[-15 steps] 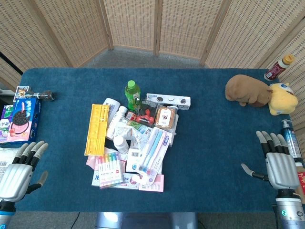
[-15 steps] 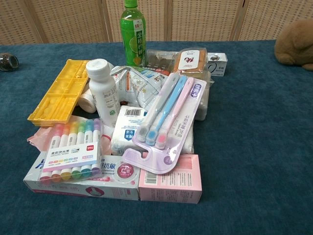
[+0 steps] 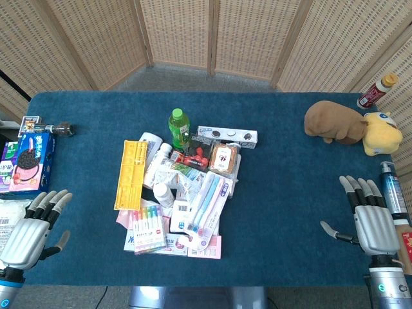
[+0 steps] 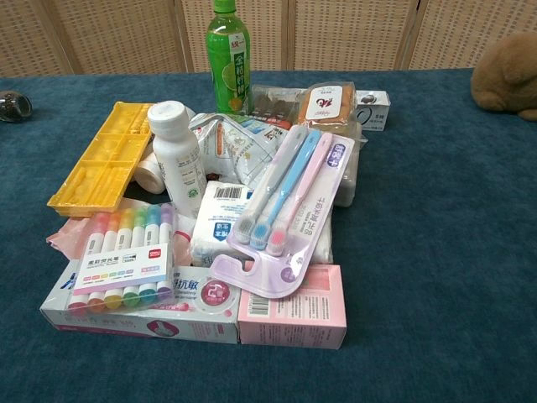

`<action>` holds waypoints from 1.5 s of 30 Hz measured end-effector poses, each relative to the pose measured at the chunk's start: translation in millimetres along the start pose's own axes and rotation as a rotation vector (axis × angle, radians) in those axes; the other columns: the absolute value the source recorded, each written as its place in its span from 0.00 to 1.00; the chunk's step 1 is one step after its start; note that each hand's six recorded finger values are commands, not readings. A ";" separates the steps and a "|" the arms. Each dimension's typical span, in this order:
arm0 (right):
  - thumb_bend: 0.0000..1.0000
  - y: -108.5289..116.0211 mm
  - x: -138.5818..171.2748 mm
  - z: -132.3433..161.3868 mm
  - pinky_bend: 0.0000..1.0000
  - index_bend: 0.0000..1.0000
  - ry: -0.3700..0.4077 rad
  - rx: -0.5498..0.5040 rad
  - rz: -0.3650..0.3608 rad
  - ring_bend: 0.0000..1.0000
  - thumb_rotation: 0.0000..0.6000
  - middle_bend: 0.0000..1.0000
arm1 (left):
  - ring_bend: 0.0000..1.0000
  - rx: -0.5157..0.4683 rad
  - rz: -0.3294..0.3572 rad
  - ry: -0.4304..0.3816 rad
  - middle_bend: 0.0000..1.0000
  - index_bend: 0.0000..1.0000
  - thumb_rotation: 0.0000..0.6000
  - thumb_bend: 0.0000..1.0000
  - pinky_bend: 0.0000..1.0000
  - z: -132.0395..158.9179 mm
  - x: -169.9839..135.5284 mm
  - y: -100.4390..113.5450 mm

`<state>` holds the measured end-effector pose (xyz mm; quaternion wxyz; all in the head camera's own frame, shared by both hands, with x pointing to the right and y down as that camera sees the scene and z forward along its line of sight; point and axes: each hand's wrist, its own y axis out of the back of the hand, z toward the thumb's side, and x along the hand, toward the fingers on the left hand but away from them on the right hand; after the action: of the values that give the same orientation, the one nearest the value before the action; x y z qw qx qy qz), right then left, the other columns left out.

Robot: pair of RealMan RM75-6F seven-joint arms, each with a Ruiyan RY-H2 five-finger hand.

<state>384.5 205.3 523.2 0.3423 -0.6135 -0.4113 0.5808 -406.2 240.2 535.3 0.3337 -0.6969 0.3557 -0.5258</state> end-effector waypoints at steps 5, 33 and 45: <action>0.22 1.5 1.7 0.4 0.00 0.00 0.002 -0.003 0.000 0.00 0.62 0.00 | 0.00 -0.009 -0.041 -0.042 0.05 0.00 1.00 0.48 0.00 7.4 9.2 -2.4; 0.22 23.4 26.8 -20.3 0.00 0.00 -0.027 -0.041 -0.043 0.00 0.62 0.00 | 0.00 0.139 -0.317 -0.332 0.13 0.00 0.94 0.48 0.00 109.9 93.7 -88.1; 0.22 29.4 30.3 -17.9 0.00 0.00 -0.020 -0.042 -0.055 0.00 0.62 0.00 | 0.00 0.160 -0.327 -0.245 0.19 0.00 0.94 0.48 0.00 83.1 93.4 -83.2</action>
<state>405.0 221.1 485.3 0.3410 -0.6031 -0.4435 0.5687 -295.4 212.2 632.7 0.3391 -0.7753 0.1520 -0.5106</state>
